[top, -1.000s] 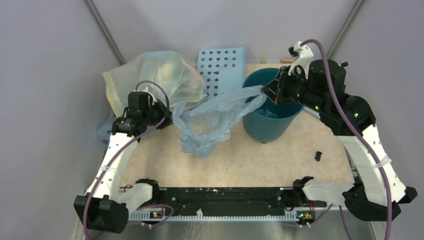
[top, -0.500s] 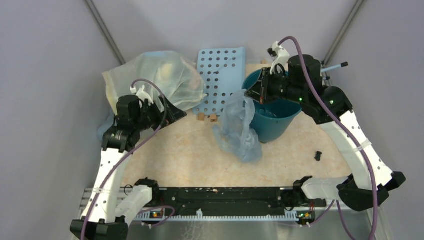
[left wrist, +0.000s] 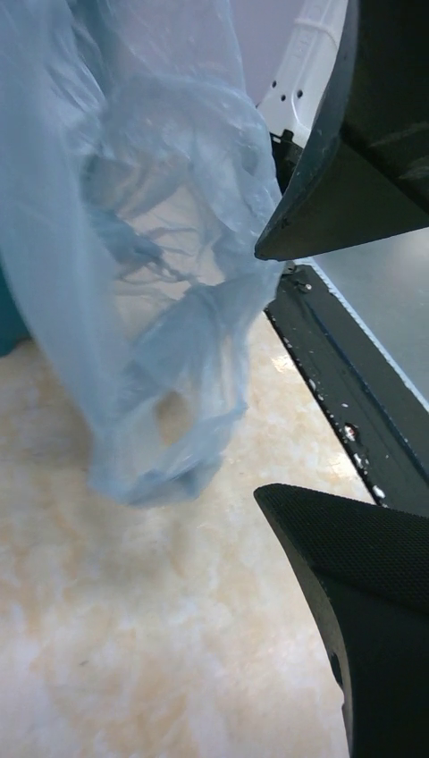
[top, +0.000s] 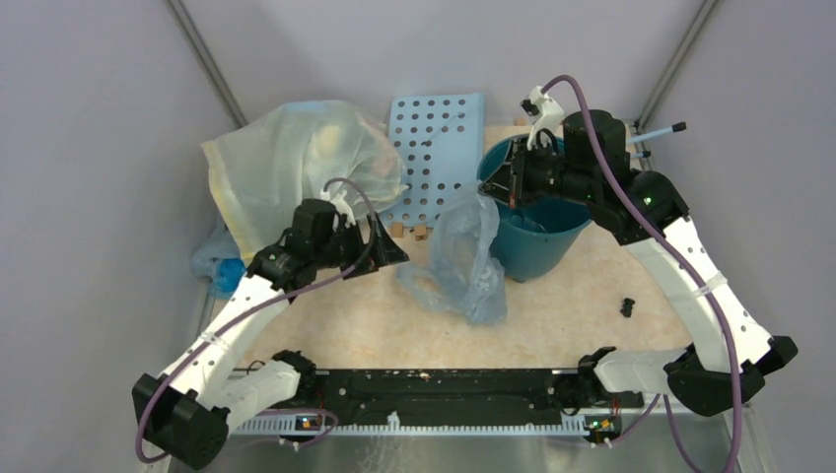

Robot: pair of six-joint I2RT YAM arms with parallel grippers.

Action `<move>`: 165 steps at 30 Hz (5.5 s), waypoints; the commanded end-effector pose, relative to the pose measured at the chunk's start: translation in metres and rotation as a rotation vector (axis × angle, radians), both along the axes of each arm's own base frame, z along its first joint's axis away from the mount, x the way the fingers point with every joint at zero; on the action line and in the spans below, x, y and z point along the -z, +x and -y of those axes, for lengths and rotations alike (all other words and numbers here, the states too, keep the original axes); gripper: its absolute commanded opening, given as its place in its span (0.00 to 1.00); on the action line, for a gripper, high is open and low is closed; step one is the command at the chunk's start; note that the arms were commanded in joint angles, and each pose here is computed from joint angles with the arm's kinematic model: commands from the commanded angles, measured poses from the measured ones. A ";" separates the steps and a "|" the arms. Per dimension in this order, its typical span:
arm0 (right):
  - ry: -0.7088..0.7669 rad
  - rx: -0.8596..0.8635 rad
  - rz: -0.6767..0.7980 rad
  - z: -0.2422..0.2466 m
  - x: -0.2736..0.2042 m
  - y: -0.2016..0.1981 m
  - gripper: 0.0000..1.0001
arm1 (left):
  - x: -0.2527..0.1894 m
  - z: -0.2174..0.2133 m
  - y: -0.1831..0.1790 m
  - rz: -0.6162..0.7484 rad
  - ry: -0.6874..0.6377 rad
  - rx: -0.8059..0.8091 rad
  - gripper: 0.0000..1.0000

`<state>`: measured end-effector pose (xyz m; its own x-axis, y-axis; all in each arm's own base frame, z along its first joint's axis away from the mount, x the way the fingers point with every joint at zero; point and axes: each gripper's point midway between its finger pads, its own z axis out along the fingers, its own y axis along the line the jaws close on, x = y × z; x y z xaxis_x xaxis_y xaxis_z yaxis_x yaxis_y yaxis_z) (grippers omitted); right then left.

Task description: Put the trash bags into the trash bin

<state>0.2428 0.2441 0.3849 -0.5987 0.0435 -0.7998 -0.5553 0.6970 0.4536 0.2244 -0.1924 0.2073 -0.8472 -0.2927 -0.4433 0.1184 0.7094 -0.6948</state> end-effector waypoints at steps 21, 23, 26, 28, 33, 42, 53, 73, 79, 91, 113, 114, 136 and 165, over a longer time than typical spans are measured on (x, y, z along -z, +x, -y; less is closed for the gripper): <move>0.069 -0.025 0.071 0.000 -0.028 -0.009 0.00 | 0.082 0.025 0.048 -0.065 0.126 -0.155 0.87; 0.064 -0.027 0.071 0.000 -0.028 -0.010 0.00 | 0.088 0.028 0.049 -0.086 0.128 -0.147 0.83; 0.058 -0.025 0.069 0.001 -0.026 -0.010 0.00 | 0.093 0.037 0.048 -0.094 0.085 -0.114 0.68; 0.055 -0.014 0.065 0.002 -0.024 -0.009 0.00 | 0.096 0.039 0.046 -0.103 0.068 -0.111 0.53; 0.045 0.032 0.063 0.008 -0.021 -0.004 0.00 | 0.099 0.025 0.037 -0.115 0.113 -0.147 0.13; -0.173 0.404 0.072 0.075 -0.004 0.026 0.00 | 0.023 -0.106 0.043 0.024 0.476 -0.492 0.00; -0.162 0.383 0.064 0.066 0.004 0.031 0.02 | -0.070 -0.126 0.037 0.229 0.297 -0.471 0.00; -0.120 -0.159 0.286 -0.107 0.042 -0.033 0.00 | -0.073 -0.053 0.040 0.118 0.016 -0.164 0.00; 0.045 -0.191 0.497 -0.146 0.078 -0.052 0.00 | -0.073 -0.050 0.039 0.106 0.029 -0.121 0.00; 0.064 -0.314 0.609 -0.202 0.186 -0.043 0.00 | -0.062 -0.045 0.020 0.051 -0.005 -0.091 0.00; -0.066 -0.422 0.343 -0.213 0.347 -0.040 0.00 | -0.160 -0.008 0.004 0.088 -0.319 0.046 0.00; -0.069 -0.416 0.333 -0.211 0.350 -0.041 0.00 | -0.174 -0.003 0.001 0.120 -0.364 0.090 0.00; -0.036 -0.330 0.303 -0.196 0.306 -0.035 0.00 | -0.313 0.008 -0.094 0.455 -0.560 0.522 0.00; -0.323 0.119 0.384 -0.137 0.242 0.055 0.00 | -0.367 -0.002 -0.176 0.713 -0.562 0.772 0.00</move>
<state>0.2846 0.3928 0.1378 -0.2323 -0.2153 -0.9485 -0.6258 0.7796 -0.0237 0.0751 -0.1949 0.5652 -0.6062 -0.1495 -0.7811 0.7945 -0.0701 -0.6032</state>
